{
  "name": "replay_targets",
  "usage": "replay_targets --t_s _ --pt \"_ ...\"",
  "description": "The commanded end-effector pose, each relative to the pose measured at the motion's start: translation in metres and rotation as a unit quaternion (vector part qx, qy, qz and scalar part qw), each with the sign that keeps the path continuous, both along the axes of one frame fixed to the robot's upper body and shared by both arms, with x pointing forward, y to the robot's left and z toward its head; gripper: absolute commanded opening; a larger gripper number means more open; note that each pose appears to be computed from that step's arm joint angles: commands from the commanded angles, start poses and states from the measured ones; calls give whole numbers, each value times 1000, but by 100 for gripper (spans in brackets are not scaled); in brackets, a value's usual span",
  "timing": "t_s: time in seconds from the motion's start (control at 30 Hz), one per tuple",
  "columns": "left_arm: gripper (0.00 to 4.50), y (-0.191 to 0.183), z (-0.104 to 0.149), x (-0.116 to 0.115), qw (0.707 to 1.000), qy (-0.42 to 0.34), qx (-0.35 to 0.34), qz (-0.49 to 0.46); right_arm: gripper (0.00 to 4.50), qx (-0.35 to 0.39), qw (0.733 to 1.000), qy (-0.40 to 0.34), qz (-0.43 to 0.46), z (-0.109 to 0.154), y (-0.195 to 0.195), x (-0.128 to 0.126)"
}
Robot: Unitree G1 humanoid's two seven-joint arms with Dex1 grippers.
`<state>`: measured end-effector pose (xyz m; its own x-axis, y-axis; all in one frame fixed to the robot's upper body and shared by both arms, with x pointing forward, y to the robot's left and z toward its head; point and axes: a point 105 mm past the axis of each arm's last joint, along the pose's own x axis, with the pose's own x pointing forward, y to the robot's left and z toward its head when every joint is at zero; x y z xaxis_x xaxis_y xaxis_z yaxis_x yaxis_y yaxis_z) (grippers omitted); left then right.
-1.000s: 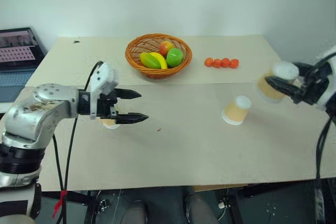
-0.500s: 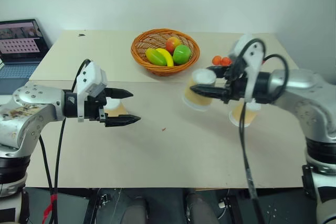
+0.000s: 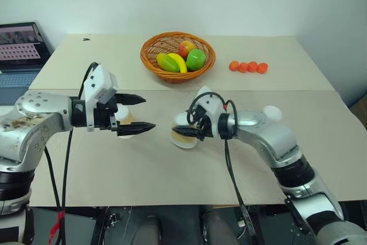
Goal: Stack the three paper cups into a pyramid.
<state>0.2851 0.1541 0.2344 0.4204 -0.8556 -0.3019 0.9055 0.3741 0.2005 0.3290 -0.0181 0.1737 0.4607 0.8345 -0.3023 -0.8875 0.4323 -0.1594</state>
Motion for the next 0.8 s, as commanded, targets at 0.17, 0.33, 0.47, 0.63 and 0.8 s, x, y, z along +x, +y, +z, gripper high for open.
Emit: replay_targets --t_s 0.17,0.33,0.47,0.63,0.8 --pt "450 -8 13 -6 999 -31 -12 -11 275 14 999 -39 31 14 20 -2" --pt "450 -10 15 -6 999 -35 -14 -13 384 16 998 -42 33 11 24 -2" --pt "450 -13 14 -6 999 -33 -16 -17 446 13 998 -52 28 11 21 0" --pt "450 -14 15 -4 999 -34 -17 -21 446 18 998 -56 19 19 11 0" --pt "450 -15 18 -8 999 -28 -16 -38 446 76 997 -22 -15 43 -21 -1"
